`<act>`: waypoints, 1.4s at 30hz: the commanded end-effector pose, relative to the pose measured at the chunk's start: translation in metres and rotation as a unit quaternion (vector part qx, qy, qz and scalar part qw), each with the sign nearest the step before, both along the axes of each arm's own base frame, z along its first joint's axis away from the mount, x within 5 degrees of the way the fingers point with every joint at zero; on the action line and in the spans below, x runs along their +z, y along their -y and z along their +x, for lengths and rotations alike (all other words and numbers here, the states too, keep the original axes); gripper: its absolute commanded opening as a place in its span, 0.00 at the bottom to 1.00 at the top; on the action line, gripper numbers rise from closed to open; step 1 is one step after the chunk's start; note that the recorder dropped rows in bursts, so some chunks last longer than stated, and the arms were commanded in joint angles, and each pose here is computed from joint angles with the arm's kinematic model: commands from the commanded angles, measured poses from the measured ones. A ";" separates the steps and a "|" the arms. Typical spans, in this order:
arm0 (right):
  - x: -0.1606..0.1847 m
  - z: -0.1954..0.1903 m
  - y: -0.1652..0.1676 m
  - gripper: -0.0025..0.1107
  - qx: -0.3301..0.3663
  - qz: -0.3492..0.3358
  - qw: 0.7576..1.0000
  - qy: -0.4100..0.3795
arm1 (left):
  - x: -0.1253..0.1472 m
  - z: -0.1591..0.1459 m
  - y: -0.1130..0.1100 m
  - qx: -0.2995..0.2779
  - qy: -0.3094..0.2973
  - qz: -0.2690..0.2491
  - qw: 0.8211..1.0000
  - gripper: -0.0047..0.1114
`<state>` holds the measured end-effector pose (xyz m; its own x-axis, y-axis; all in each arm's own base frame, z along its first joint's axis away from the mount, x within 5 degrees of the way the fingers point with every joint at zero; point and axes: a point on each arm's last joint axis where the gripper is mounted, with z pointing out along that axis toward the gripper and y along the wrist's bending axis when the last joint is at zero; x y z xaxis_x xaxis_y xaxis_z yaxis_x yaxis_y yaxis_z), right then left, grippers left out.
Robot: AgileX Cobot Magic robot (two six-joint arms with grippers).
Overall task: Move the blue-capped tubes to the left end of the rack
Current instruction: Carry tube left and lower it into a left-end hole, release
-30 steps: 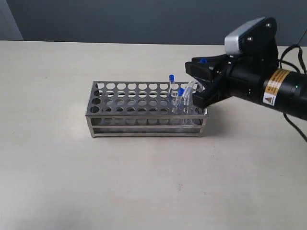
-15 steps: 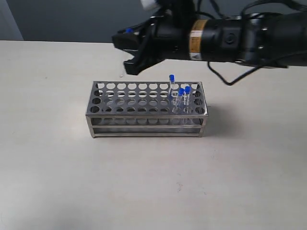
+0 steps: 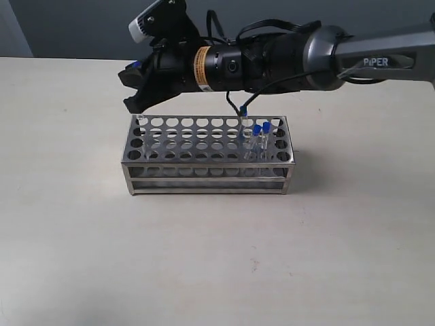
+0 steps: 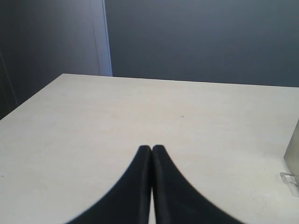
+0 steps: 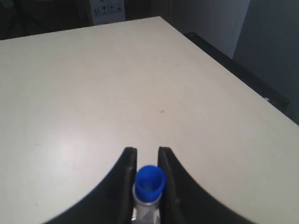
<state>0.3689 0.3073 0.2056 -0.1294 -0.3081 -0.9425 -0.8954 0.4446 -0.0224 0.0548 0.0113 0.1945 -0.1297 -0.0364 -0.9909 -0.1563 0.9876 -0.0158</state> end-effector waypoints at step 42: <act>-0.045 0.011 -0.028 0.02 0.063 -0.071 0.993 -0.072 | -0.001 0.000 0.001 -0.004 0.002 -0.002 1.000 0.04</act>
<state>0.3847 0.3314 0.1581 -0.2041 -0.4625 -0.8628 -0.9325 0.3601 0.0275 0.0548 0.0113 0.1945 -0.1297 -0.0364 -0.9909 -0.1563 0.9876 -0.0158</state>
